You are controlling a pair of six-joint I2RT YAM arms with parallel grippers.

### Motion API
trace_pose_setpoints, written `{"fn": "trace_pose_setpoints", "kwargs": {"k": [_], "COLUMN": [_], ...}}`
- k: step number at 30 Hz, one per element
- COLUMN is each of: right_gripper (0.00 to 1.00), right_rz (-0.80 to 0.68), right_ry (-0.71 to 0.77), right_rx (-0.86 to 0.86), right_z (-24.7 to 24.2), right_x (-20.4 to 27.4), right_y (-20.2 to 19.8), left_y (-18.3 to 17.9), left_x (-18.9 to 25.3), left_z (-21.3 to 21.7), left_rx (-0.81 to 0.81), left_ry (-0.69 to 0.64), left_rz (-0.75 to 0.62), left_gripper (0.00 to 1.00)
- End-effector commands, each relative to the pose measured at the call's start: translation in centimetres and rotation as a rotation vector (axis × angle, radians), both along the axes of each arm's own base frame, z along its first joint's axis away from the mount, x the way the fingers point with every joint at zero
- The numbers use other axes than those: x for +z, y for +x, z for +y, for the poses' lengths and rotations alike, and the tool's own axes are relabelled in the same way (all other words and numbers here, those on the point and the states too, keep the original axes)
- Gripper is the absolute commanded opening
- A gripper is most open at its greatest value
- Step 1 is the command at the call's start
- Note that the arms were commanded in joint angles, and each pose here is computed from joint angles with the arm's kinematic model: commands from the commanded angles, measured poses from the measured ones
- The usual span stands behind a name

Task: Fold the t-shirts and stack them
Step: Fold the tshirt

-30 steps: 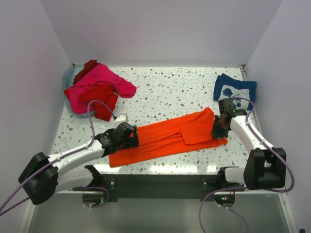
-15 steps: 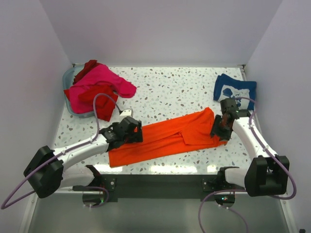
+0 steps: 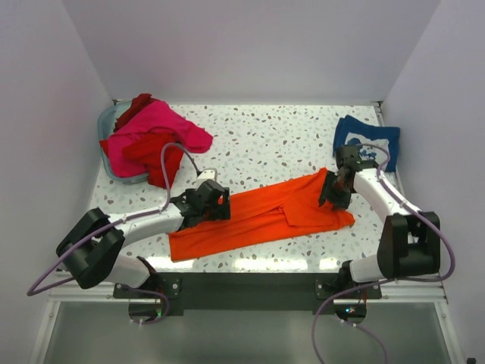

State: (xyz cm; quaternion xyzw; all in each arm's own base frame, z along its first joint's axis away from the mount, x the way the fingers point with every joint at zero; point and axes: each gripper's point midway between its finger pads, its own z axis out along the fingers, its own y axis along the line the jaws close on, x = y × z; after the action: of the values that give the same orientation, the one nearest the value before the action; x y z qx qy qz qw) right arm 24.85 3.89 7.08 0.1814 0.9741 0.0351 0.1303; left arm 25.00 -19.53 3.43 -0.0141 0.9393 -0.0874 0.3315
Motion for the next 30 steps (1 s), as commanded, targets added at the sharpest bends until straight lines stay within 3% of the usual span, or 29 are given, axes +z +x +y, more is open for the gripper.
{"fn": "trace_pose_setpoints", "kwargs": {"k": [1,12,21,30], "right_gripper": [0.48,0.48,0.47,0.47], "right_rz": [-0.040,0.074,0.054,-0.024], "right_ry": [0.032,0.000,-0.006,-0.021], "right_rx": [0.023,0.042,0.065,0.029], "right_z": [0.9,0.8,2.6,5.0], "right_x": [-0.8,-6.5,-7.3,-6.9], "right_y": [2.4,5.6,11.0,17.9], "left_y": [0.3,-4.3,-8.3,-11.4], "left_x": [-0.2,-3.5,-4.9,-4.6], "left_z": [-0.4,2.5,4.2,1.2], "left_rx": [0.004,0.054,0.089,0.059], "left_ry": [-0.030,-0.035,-0.036,-0.145], "left_rz": [-0.018,0.087,0.153,0.194], "left_gripper": [0.98,0.97,0.97,0.97]}}
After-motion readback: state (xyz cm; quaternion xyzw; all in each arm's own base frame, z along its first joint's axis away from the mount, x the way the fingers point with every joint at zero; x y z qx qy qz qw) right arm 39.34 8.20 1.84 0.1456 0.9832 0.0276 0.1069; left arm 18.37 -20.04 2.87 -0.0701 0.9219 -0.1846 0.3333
